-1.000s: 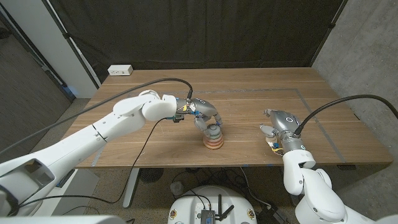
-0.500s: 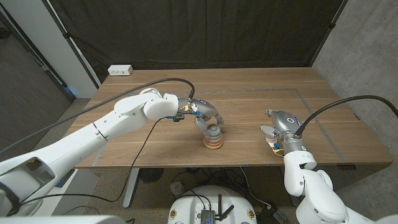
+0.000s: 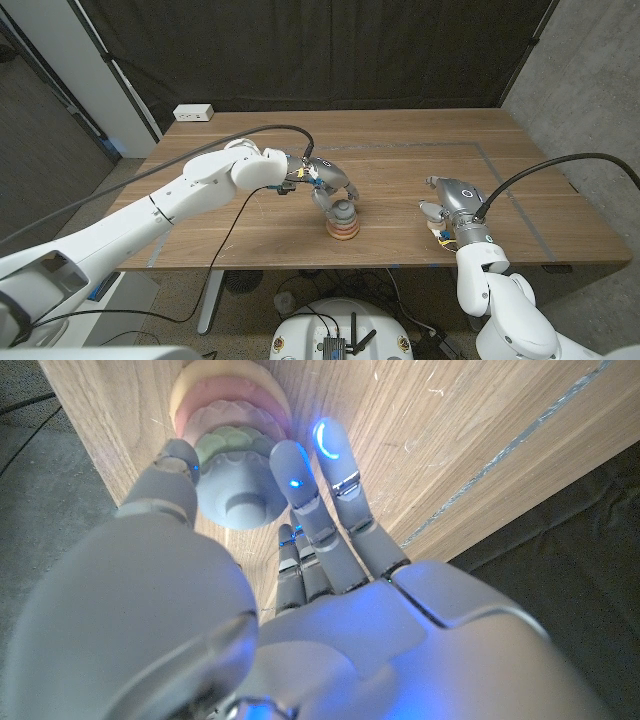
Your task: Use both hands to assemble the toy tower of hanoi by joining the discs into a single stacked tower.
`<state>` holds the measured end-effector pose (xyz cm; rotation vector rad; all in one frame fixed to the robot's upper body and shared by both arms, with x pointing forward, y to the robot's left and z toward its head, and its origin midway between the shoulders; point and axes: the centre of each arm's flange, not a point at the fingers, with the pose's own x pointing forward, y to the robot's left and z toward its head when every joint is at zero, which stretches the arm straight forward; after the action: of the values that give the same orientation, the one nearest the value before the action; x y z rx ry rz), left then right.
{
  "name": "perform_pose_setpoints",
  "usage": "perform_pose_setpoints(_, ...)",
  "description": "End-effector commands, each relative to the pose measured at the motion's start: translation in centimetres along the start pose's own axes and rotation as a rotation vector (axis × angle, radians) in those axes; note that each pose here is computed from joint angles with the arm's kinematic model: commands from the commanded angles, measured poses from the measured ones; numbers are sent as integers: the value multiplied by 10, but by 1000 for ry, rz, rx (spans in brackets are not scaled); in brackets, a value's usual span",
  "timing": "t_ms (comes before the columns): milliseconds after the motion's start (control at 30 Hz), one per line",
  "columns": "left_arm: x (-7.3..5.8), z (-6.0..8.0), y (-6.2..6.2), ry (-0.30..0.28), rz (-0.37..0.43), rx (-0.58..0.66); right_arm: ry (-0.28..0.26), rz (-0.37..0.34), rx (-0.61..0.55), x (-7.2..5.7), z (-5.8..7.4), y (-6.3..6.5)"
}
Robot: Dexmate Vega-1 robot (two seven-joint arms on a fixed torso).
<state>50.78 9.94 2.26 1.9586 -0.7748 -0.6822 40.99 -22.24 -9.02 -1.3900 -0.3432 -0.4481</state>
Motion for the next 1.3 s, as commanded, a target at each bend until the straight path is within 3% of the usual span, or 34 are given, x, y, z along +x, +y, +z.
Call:
perform_pose_setpoints(33,-16,-11,1,46,45,-60,-6,-4,22,1,0,-2)
perform_pose_setpoints(500,-51,-24,-6,165,152,-160,-40,17,2,5,-1,-3)
perform_pose_setpoints(1300,-97,-28,-34,359,225,-277,-83,45,21,10,-6,-5)
